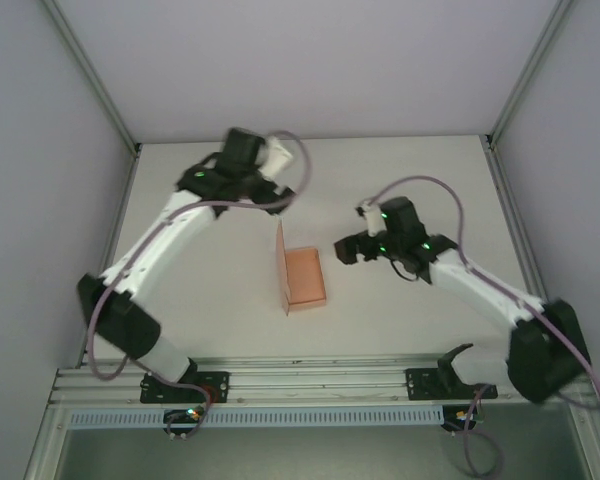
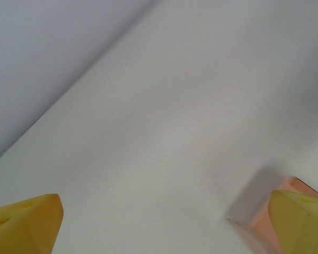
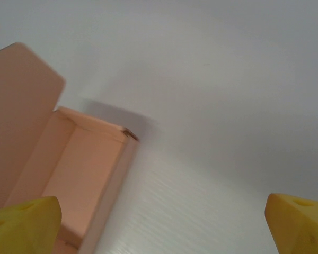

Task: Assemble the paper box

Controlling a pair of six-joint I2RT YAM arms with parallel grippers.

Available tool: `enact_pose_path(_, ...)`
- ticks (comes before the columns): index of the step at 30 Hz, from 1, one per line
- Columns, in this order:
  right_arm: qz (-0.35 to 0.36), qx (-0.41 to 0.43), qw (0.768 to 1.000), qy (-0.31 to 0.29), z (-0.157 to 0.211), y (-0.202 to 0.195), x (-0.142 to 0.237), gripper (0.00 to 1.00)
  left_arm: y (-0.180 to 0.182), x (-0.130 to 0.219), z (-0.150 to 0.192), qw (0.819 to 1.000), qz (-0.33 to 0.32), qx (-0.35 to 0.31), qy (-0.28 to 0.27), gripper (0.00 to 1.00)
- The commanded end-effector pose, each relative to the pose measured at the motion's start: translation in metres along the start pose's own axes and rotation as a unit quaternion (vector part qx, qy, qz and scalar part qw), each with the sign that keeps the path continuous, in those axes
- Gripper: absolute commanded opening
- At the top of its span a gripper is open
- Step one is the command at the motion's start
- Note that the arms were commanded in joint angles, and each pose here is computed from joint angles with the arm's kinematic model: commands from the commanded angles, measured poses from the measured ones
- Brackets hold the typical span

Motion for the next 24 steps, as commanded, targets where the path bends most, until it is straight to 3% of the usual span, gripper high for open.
enact_pose_path(1, -0.077, 0.109, 0.989, 0.057, -0.011, 0.023, -0.042, 0.99, 0.031, -0.003, 0.044, 0.976, -0.02, 0.215, -0.008, 1.0)
enact_pose_path(5, -0.144, 0.206, 0.959, 0.127, -0.016, 0.033, -0.083, 0.92, 0.037, -0.006, 0.123, 0.951, -0.048, 0.304, 0.034, 1.0)
enact_pose_path(10, -0.221, 0.253, 0.928, 0.159, -0.017, 0.039, -0.117, 0.83, 0.023, -0.005, 0.181, 0.932, -0.063, 0.352, 0.065, 1.0)
enact_pose_path(15, -0.229, 0.236, 0.925, 0.192, -0.011, 0.038, -0.146, 0.71, 0.018, -0.001, 0.199, 0.925, -0.058, 0.37, 0.069, 1.0)
enact_pose_path(19, -0.209, 0.221, 0.937, 0.172, -0.012, 0.039, -0.152, 0.39, 0.021, 0.0, 0.199, 0.925, -0.065, 0.367, 0.075, 1.0)
enact_pose_path(24, -0.151, 0.195, 0.959, 0.139, -0.012, 0.033, -0.147, 0.22, 0.022, -0.001, 0.197, 0.924, -0.066, 0.369, 0.072, 1.0)
Point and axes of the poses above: each hand's point on the last joint's axis, 136 mm out from that joint toward the fingers, its own x axis back along the fingers, its own y axis along the line the jaws close on, z = x × y, the point moved 8 cm from there along x, back along the fingers, and after that the axes turned 5 degrees about -x, right-handed, at the moved point
